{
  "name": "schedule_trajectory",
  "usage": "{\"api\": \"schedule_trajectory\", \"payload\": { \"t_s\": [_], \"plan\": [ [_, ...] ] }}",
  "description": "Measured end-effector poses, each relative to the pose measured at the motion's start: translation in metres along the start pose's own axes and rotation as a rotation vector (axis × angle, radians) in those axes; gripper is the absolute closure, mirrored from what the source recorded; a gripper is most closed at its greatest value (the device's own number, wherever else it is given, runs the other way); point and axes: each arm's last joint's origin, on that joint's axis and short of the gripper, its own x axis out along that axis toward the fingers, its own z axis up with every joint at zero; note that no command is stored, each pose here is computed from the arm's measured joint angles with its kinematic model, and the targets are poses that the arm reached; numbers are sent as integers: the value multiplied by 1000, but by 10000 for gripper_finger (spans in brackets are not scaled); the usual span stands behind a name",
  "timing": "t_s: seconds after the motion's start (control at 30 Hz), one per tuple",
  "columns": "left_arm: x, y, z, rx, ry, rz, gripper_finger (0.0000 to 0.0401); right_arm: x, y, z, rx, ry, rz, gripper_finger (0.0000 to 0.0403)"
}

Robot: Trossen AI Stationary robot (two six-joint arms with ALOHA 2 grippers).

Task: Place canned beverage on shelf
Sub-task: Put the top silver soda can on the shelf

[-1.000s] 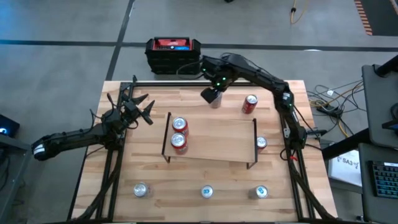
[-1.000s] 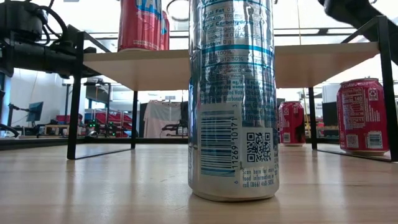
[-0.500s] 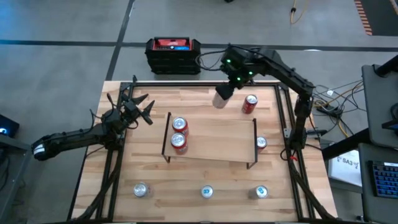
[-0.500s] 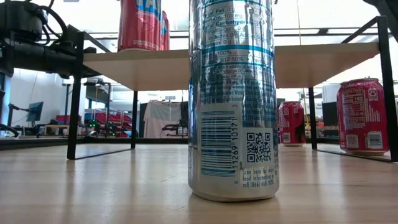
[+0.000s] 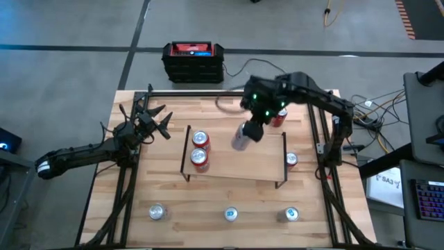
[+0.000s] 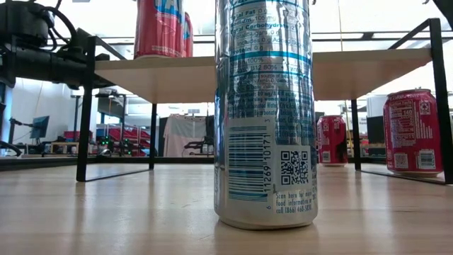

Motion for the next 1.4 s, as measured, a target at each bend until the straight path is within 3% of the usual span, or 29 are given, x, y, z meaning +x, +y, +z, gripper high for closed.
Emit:
{"api": "schedule_trajectory", "payload": {
  "t_s": [0.7, 1.4],
  "plan": [
    [0, 0, 0, 0, 0, 0, 206, 59, 49, -10, -86, 153, -10, 160],
    [0, 0, 0, 0, 0, 0, 206, 72, 48, -14, -152, 171, -73, 156]
  ]
}}
